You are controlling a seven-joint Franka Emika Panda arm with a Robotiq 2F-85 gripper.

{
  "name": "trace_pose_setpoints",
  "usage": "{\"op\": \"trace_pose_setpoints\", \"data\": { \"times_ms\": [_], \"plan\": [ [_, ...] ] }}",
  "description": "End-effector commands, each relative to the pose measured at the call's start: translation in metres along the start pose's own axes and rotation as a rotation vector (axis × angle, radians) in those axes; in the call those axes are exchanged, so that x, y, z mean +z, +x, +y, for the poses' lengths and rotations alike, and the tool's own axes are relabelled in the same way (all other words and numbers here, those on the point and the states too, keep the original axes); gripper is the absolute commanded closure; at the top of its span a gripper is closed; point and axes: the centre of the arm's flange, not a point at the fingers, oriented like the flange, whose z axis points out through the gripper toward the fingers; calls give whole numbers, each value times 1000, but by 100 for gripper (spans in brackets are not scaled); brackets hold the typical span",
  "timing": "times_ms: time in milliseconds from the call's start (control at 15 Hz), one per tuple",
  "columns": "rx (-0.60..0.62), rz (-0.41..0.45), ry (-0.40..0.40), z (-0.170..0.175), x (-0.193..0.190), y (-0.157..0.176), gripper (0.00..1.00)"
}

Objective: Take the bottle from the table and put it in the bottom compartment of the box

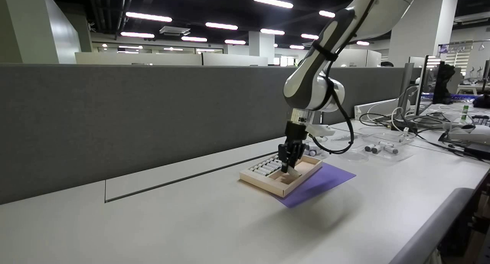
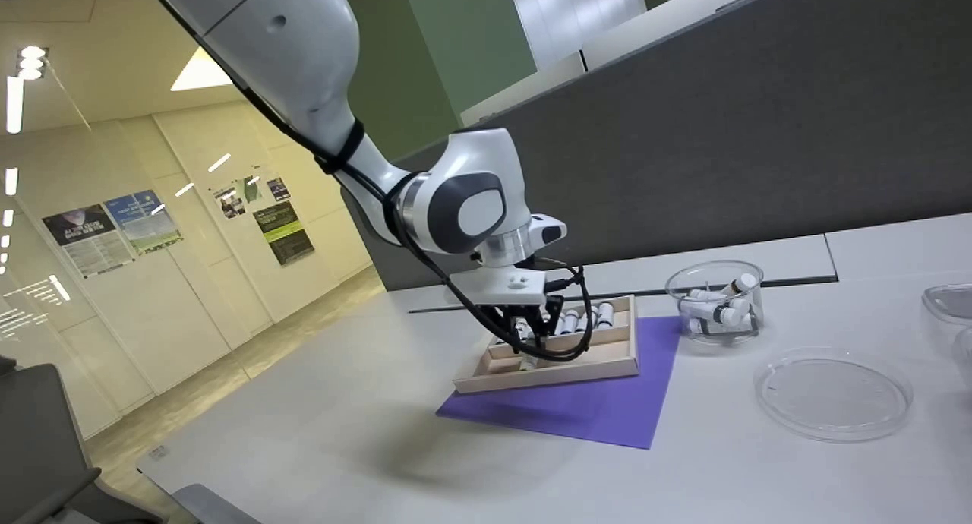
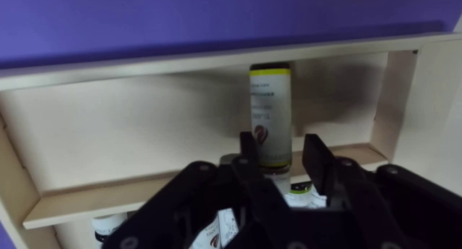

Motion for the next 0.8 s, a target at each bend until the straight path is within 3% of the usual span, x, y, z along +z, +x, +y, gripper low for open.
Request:
{"op": "trace_pose_setpoints", "data": {
  "times_ms": [0,67,133,733],
  "plan": [
    [21,-16,2,-3,-9,-1,95],
    [22,-23,5,-4,-8,0,100],
    [25,-30,8,-4,-8,0,95],
    [43,-119,26,-8,-2,-4,95]
  ]
}}
